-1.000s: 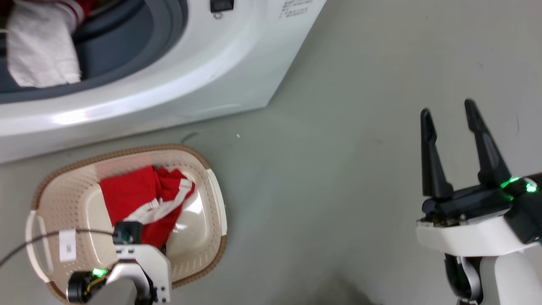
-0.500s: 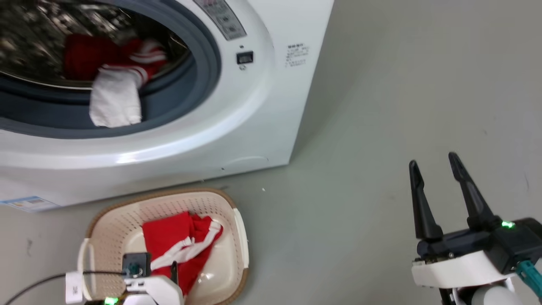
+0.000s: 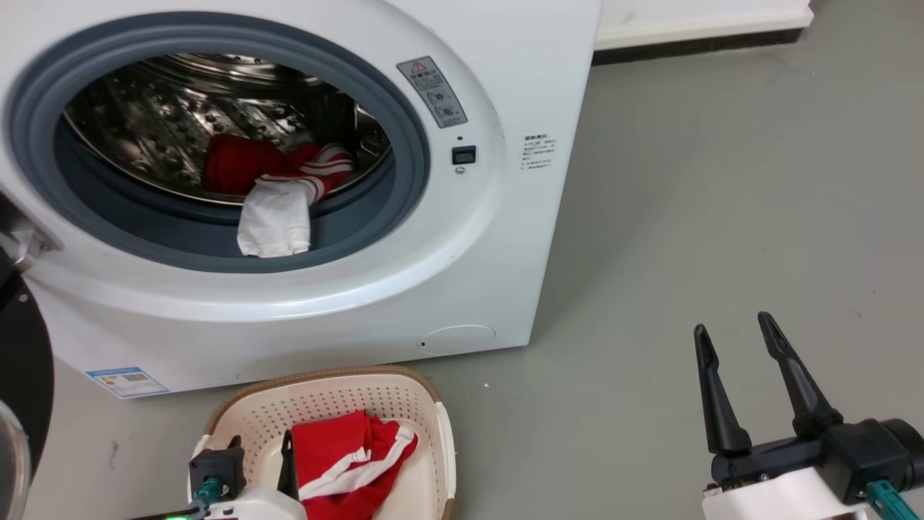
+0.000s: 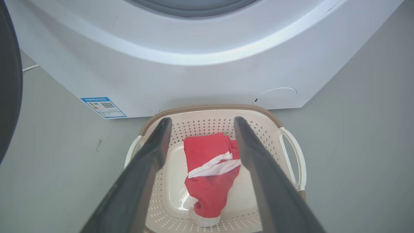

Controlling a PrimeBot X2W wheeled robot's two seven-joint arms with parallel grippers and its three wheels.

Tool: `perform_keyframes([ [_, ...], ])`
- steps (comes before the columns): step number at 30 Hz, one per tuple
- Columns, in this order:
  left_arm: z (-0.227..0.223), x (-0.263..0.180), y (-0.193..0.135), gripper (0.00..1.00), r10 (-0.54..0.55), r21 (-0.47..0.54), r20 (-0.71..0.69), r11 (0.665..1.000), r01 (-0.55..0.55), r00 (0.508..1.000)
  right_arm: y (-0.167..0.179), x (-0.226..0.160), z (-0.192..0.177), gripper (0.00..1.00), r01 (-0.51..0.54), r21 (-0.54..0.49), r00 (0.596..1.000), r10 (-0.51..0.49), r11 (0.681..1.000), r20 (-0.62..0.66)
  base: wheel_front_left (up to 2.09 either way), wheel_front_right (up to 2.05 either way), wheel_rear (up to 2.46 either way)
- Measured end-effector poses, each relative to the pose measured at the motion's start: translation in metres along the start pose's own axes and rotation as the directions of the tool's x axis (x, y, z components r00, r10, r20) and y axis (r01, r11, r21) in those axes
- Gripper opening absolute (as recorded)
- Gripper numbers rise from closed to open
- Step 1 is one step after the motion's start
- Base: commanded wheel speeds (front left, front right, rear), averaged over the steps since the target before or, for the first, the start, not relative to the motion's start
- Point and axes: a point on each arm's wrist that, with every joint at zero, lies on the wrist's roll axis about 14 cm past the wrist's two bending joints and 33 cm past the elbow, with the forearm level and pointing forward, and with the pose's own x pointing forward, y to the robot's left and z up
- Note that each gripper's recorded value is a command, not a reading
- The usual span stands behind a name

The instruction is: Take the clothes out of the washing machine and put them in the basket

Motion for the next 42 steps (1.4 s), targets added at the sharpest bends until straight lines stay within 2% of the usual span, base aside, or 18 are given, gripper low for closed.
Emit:
perform_keyframes([
  [8, 0.054, -0.017, 0.015, 1.0, 0.062, -0.011, 0.204, 0.998, -0.061, 0.977, 0.007, -0.004, 0.004, 1.0, -0.022, 0.009, 1.0, 0.021, 1.0, 0.013, 0.0, 0.0, 0.0],
  [16, 0.102, -0.021, 0.016, 1.0, 0.052, 0.006, 0.352, 0.998, -0.057, 0.935, 0.008, -0.005, 0.004, 1.0, -0.021, 0.01, 1.0, 0.021, 1.0, 0.01, 0.0, 0.0, 0.0],
  [26, 0.173, 0.025, 0.011, 1.0, -0.026, 0.062, 0.479, 0.998, -0.005, 0.877, 0.003, 0.009, 0.002, 1.0, -0.008, 0.013, 1.0, 0.008, 1.0, 0.014, 0.0, 0.0, 0.0],
  [32, 0.2, 0.082, 0.012, 1.0, -0.077, 0.134, 0.46, 0.991, 0.017, 0.884, 0.001, 0.028, 0.0, 1.0, -0.01, 0.014, 1.0, 0.01, 1.0, 0.018, 0.0, 0.0, 0.0],
  [42, 0.219, 0.179, 0.004, 1.0, -0.127, 0.2, 0.283, 0.977, 0.071, 0.951, -0.015, 0.05, -0.02, 1.0, 0.028, 0.016, 0.999, -0.028, 0.999, -0.02, 0.0, 0.0, 0.0],
])
